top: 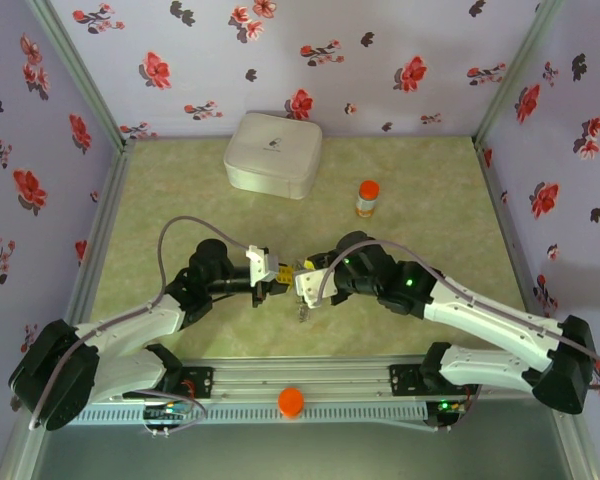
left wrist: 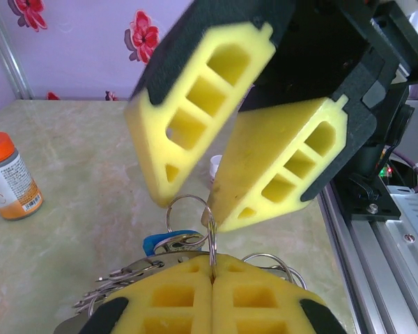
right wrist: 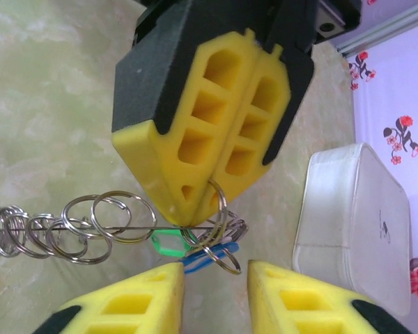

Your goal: Put the keys on the keyring

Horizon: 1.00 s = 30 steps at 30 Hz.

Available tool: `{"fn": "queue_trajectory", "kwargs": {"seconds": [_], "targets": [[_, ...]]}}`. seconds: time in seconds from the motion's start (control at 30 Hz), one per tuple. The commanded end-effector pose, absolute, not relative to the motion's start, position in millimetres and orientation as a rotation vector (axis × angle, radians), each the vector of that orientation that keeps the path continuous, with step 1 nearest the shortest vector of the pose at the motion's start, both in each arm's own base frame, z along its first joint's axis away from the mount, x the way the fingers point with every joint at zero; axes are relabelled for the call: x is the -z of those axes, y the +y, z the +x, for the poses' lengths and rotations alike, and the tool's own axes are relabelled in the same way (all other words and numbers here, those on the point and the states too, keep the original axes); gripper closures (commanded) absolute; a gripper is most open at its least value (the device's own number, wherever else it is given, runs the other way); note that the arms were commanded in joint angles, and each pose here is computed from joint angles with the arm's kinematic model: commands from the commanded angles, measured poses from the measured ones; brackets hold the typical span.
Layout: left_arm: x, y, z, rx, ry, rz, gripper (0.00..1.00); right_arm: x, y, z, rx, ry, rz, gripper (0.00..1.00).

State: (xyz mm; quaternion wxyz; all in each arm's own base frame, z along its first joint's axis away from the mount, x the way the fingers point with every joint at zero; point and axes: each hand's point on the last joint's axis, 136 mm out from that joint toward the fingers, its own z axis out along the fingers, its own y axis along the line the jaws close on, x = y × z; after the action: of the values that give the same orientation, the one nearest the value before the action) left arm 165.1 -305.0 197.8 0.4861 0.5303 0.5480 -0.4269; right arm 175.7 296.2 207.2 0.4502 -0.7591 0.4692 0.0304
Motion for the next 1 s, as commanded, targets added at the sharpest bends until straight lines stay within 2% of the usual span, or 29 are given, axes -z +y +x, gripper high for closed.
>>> {"fn": "queue_trajectory", "kwargs": {"seconds": [0.0,0.43,0.77,0.97], "targets": [[-211,-306,165,1.037,1.273,1.295,1.0,-218,301,177,-0.054,1.123,-1.871,0.76],[-211,-306,166,1.042,1.281,1.287,1.0,-211,298,174,-0.048,1.125,-1.908,0.99],[-228,-302,173,1.072,1.231,1.197,1.0,-175,300,164,-0.066,1.15,-1.991,1.0],[-228,-302,174,1.069,1.231,1.197,1.0,-188,307,162,-0.113,1.143,-1.914,1.0]]}}
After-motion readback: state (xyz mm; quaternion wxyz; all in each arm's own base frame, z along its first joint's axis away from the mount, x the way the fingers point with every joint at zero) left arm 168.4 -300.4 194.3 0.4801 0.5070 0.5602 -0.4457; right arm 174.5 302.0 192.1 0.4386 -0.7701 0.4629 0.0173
